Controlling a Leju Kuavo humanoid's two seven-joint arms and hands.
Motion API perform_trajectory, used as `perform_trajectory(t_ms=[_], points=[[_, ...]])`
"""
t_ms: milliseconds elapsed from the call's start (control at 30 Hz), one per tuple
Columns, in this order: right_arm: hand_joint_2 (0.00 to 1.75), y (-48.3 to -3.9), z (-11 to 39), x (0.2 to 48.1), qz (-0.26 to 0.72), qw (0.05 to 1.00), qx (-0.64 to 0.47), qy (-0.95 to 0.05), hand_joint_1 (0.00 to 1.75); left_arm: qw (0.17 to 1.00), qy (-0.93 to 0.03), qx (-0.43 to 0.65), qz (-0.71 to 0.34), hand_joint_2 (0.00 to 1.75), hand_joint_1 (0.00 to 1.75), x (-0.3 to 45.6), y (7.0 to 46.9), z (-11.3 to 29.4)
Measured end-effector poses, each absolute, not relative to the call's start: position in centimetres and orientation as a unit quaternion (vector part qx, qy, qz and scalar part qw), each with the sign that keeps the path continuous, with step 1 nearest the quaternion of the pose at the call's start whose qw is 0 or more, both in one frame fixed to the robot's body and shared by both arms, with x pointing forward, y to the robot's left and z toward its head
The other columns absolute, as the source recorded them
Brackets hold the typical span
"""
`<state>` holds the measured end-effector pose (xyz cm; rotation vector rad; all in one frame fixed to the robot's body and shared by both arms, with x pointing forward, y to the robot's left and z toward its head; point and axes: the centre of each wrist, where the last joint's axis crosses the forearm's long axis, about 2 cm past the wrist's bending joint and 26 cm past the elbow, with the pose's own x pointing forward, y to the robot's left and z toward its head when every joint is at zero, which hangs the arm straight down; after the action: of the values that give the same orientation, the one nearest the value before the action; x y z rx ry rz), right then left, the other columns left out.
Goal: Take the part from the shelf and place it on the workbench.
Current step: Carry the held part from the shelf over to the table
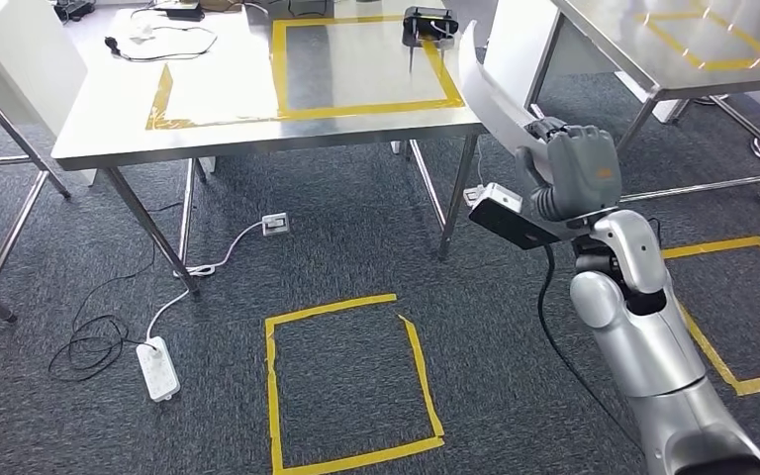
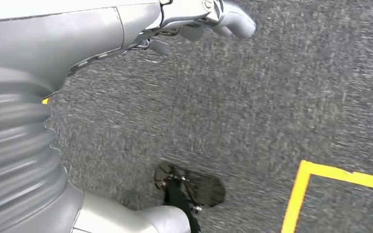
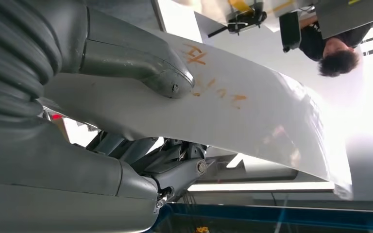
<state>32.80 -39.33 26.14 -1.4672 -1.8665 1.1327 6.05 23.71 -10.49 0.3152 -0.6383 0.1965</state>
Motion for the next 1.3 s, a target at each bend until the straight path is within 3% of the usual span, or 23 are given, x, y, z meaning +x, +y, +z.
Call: perform_trajectory(t_ms=[533,1300], points=[[1.75,-41.1,26.9,33.7,0.455,0.261,-0.506,-0.685,1.75,0.938,-0.302,0.146,0.090,1.75,0.00,6.3,23.1,-10.4],[1.75,-45.7,27.0,30.5,0.504,0.306,-0.462,-0.662,1.75,0.943,-0.293,0.140,0.073,1.75,0.00,6.2,22.7,-10.4]])
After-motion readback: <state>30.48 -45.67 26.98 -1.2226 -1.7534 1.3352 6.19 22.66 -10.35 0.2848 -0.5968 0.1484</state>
